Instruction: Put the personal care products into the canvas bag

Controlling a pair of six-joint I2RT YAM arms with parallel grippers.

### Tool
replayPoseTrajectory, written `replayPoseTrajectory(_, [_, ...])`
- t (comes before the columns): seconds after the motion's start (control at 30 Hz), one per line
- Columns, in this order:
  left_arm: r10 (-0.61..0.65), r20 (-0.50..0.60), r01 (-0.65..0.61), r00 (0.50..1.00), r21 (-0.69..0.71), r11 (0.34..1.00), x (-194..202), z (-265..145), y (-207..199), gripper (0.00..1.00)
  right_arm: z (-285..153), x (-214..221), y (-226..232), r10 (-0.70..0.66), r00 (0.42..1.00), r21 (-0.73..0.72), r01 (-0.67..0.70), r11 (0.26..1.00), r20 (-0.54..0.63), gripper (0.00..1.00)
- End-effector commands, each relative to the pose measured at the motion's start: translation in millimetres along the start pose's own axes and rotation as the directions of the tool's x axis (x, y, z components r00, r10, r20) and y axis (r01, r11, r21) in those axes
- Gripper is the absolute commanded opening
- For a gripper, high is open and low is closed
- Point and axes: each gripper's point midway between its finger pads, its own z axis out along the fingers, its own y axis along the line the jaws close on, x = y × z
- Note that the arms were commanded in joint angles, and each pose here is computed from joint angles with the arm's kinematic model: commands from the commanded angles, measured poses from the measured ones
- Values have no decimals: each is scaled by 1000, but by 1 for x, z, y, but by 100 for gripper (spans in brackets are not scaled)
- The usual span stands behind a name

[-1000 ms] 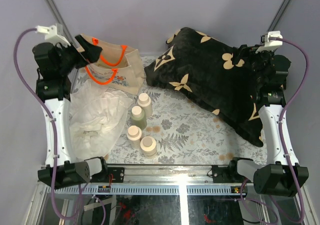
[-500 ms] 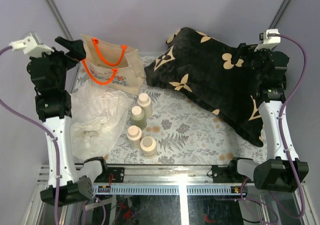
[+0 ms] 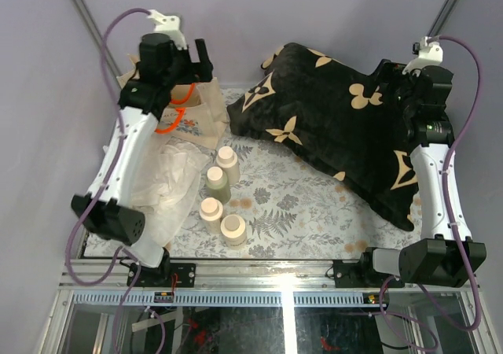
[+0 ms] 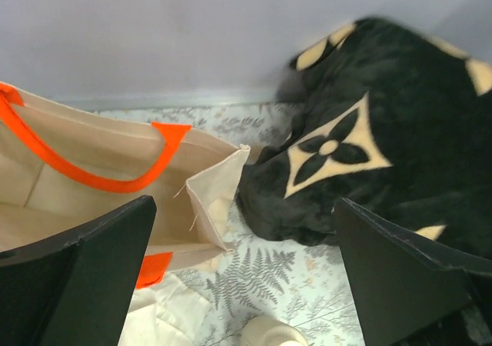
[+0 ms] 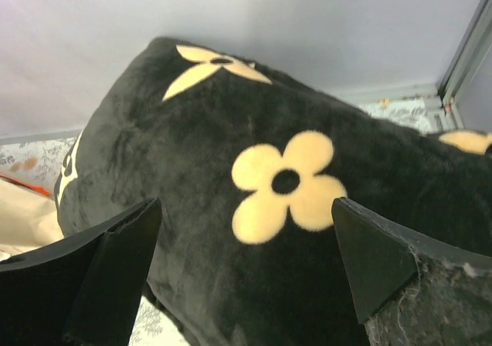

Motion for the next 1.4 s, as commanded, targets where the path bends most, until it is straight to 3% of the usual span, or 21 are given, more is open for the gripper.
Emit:
replayPoseTrajectory(0.0, [129, -185, -154, 974, -129, 979, 39, 24, 15, 100, -9, -6, 2, 63, 998, 35, -63, 997, -20, 100])
replayPoseTrajectory(0.2, [143, -318, -228, 937, -249, 941, 75, 41, 39, 100, -20, -3, -3, 67, 996, 82, -63, 995, -53, 99])
replayPoseTrajectory(0.4, [118, -401, -232, 909, -248, 941, 117, 56, 46, 100, -27, 2, -11, 58, 997, 124, -51, 991, -50, 100])
replayPoseTrajectory(0.83, [63, -430, -177, 900, -229, 957, 167, 98, 41, 97, -32, 6, -17, 3, 999, 140, 3, 990, -40, 99])
replayPoseTrajectory(0.87, [57, -431, -169, 901, -227, 959, 170, 101, 40, 94, -32, 6, -17, -5, 999, 138, 10, 990, -39, 99])
replayPoseTrajectory(1.1, [23, -418, -117, 908, -202, 972, 177, 118, 28, 15, -31, 6, -19, -39, 998, 141, 46, 989, -52, 100])
replayPoseTrajectory(1.13, [25, -415, -116, 910, -195, 974, 175, 118, 26, 8, -31, 7, -20, -43, 998, 142, 50, 989, -54, 100])
replayPoseTrajectory(1.2, [32, -407, -110, 913, -168, 980, 170, 118, 18, 1, -30, 8, -21, -53, 997, 143, 61, 988, -60, 100])
replayPoseTrajectory(1.37, [47, -332, -95, 942, -130, 987, 128, 107, -2, 0, -27, 12, -20, -61, 996, 127, 69, 990, -72, 100])
